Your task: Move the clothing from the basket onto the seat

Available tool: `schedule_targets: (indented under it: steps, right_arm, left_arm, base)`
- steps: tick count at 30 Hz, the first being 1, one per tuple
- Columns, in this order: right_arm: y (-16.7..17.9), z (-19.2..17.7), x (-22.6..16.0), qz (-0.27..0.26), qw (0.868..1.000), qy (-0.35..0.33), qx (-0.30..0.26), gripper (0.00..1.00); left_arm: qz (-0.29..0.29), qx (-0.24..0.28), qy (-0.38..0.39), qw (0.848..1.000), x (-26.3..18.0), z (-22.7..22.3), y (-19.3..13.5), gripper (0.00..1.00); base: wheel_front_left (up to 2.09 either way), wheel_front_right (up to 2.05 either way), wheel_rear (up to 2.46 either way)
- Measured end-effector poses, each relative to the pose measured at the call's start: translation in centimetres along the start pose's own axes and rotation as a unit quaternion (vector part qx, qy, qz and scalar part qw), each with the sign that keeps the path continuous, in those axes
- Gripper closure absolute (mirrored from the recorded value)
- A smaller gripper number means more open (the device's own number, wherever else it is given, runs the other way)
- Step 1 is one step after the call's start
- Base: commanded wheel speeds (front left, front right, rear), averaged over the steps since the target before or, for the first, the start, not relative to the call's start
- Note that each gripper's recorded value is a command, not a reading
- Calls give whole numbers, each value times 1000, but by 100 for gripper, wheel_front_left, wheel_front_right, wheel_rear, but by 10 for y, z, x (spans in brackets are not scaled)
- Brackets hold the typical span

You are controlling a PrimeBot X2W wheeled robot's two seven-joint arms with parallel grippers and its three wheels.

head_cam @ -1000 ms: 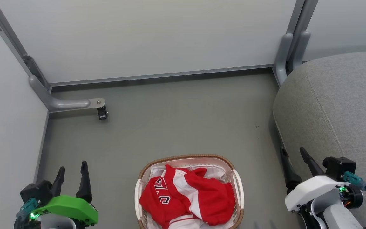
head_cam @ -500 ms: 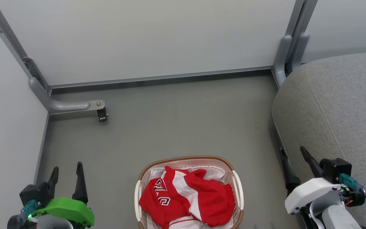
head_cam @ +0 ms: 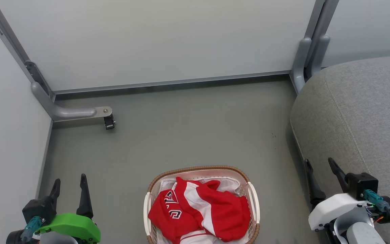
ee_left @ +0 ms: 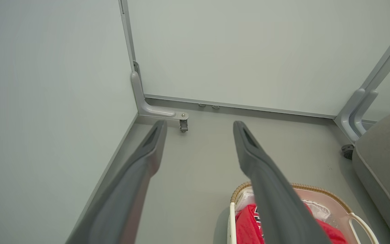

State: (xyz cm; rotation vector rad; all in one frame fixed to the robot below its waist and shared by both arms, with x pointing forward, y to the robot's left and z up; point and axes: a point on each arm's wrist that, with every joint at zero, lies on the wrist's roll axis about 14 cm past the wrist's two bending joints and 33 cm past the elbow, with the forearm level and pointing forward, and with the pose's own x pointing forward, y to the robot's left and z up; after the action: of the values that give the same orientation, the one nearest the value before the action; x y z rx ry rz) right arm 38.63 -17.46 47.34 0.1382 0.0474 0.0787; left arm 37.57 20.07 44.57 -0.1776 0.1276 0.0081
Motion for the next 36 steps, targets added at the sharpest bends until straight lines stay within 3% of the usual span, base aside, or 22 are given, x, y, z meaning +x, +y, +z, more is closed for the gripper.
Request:
schedule_targets:
  steps: [16, 27, 36]
  right_arm:
    - [4, -6, 5, 6, 1000, 3, -30, 0]
    - [14, -1, 49, 28, 999, -10, -35, 0]
    - [17, -19, 84, 42, 998, 2, -38, 0]
  left_arm:
    - [-26, 30, 20, 999, 5, -17, -16, 0]
    - [-110, 24, 71, 991, 41, -53, -72, 0]
    - [-185, 30, 126, 974, 74, -98, -114, 0]
  base:
    - [0, 0, 0]
    - [0, 0, 0]
    - [0, 0, 0]
